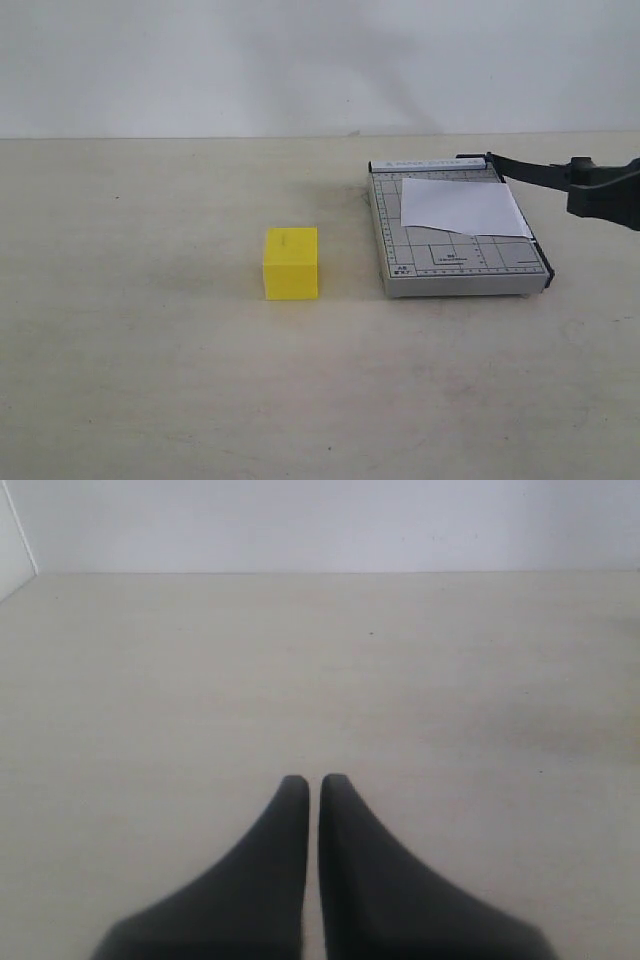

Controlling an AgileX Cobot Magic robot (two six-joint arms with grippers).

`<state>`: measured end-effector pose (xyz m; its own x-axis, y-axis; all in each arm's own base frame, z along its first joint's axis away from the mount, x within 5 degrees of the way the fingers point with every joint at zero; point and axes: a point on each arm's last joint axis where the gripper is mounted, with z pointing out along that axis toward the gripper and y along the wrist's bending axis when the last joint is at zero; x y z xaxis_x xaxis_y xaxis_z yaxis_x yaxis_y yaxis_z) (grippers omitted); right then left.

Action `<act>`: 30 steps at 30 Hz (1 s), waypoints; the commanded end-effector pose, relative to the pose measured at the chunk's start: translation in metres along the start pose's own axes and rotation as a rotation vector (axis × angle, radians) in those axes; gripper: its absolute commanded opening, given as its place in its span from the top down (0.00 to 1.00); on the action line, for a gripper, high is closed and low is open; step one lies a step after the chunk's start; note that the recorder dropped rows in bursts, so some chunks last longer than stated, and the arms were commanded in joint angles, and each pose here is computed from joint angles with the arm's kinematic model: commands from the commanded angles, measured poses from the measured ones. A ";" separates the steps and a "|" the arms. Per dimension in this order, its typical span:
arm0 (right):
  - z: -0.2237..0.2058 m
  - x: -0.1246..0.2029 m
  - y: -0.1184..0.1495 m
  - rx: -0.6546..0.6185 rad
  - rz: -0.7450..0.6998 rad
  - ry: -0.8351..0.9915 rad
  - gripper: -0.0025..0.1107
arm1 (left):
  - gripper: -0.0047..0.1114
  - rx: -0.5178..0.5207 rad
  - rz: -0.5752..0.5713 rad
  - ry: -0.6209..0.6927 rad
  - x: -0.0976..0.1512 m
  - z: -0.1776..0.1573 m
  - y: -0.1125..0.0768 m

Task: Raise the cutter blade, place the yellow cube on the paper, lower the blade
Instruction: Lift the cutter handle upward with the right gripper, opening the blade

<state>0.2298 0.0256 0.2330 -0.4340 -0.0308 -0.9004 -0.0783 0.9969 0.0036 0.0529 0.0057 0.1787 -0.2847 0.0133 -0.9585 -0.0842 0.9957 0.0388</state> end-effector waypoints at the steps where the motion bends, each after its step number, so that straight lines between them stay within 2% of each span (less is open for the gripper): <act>1: -0.002 -0.018 -0.001 0.014 -0.054 -0.121 0.98 | 0.92 -0.002 -0.009 -0.017 -0.002 -0.001 0.000; 4: -0.002 -0.018 -0.001 0.014 -0.057 -0.119 0.97 | 0.92 -0.002 -0.009 -0.017 -0.002 -0.001 0.000; 6: -0.002 -0.018 -0.001 0.014 -0.062 -0.119 0.91 | 0.92 -0.002 -0.009 -0.017 -0.002 -0.001 0.000; 11: -0.002 -0.018 -0.001 0.014 -0.069 -0.119 0.61 | 0.92 -0.002 -0.009 -0.017 -0.002 -0.001 0.000; 15: -0.003 -0.018 -0.001 0.016 -0.069 -0.124 0.48 | 0.92 -0.002 -0.009 -0.017 -0.002 -0.001 0.000; 17: -0.006 -0.024 -0.001 0.016 -0.069 -0.150 0.48 | 0.92 -0.002 -0.009 -0.017 -0.002 -0.001 0.000; 20: -0.034 -0.062 -0.001 0.034 -0.160 -0.322 0.48 | 0.92 -0.002 -0.009 -0.017 -0.002 -0.001 0.000; 23: -0.065 -0.087 -0.002 0.057 -0.207 -0.457 0.50 | 0.92 -0.002 -0.009 -0.017 -0.002 -0.001 0.000; 25: -0.090 -0.094 -0.003 0.063 -0.205 -0.537 0.61 | 0.92 -0.002 -0.009 -0.017 -0.002 -0.001 0.000; 26: -0.104 -0.094 -0.002 0.051 -0.206 -0.542 0.74 | 0.92 -0.002 -0.009 -0.017 -0.002 -0.001 0.000; 27: -0.111 -0.093 -0.002 0.043 -0.207 -0.539 0.83 | 0.92 -0.002 -0.009 -0.017 -0.002 -0.001 0.000; 28: -0.124 -0.090 -0.001 0.028 -0.217 -0.527 0.98 | 0.92 -0.002 -0.009 -0.017 -0.002 -0.001 0.000; 30: -0.140 -0.082 0.001 -0.005 -0.226 -0.480 0.98 | 0.92 -0.002 -0.009 -0.017 -0.002 -0.001 0.000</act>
<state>0.1556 0.0184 0.3665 0.0887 -0.1933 -0.9771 -0.0941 0.9750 -0.2014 0.0529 0.0057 0.1787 -0.2847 0.0133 -0.9585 -0.0842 0.9957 0.0388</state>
